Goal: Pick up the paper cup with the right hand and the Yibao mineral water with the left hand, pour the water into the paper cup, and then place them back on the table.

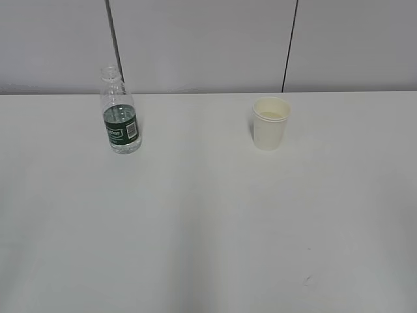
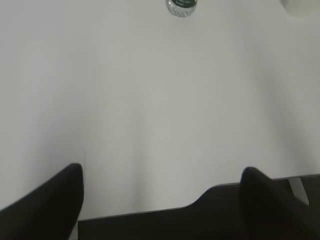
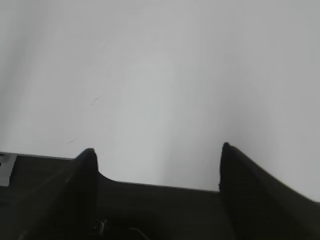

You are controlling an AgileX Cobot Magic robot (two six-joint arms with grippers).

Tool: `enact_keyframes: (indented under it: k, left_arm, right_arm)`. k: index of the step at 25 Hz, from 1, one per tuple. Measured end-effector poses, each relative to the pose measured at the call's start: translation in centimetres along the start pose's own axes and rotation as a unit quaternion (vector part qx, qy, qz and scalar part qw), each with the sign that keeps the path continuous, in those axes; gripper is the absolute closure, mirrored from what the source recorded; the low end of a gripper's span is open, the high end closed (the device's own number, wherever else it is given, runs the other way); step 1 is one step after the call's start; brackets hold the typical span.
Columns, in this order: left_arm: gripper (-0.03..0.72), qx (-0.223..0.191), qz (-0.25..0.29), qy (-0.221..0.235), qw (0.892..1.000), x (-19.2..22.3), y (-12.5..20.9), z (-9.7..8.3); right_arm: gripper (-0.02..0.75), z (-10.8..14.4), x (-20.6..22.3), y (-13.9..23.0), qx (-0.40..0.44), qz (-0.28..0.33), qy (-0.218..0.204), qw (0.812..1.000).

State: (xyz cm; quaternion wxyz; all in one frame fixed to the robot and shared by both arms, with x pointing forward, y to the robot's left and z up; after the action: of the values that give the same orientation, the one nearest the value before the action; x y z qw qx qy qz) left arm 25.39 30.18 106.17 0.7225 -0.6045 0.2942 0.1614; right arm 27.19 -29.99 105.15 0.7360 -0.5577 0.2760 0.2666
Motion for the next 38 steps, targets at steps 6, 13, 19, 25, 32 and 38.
enact_keyframes:
  k: [6,13,19,25,32,38]
  left_arm:
    - [0.112,0.008,-0.035,-0.005,0.999,0.1,2.5,-0.2]
    - [0.113,0.034,-0.071,-0.010,0.997,0.7,2.1,-0.2]
    - [0.113,0.056,-0.082,-0.017,0.995,1.6,2.0,-0.2]
    - [0.113,0.058,-0.085,-0.018,0.995,1.6,1.9,-0.1]
    - [0.113,0.058,-0.085,-0.018,0.995,1.6,1.9,-0.1]
    - [0.113,0.054,-0.087,-0.008,0.995,1.6,1.9,-0.4]
  right_arm:
    - [0.153,-1.0,-0.4,2.3,-0.006,-0.063,-0.026,0.998]
    - [0.153,-1.2,0.4,3.0,-0.012,-0.098,-0.039,0.994]
    - [0.153,-1.1,0.5,2.9,-0.015,-0.101,-0.041,0.994]
    - [0.153,-1.1,0.5,2.9,-0.015,-0.103,-0.041,0.994]
    - [0.153,-1.6,0.6,2.7,-0.024,-0.112,-0.021,0.993]
    - [0.153,-1.6,0.6,2.6,-0.025,-0.112,-0.021,0.993]
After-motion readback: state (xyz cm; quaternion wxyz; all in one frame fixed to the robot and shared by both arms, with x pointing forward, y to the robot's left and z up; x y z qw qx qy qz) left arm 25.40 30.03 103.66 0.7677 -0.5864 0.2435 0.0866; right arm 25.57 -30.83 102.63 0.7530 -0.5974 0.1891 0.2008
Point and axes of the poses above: a point on each arm's last joint axis where the gripper is mounted, x pointing out along that axis toward the gripper, z along the wrist's bending axis when the last joint is at zero, y = z × x, the point moved 3 cm from there along x, pointing out along that axis toward the gripper, and after that the axes turned 14 degrees about x, right-handed, at the moved point
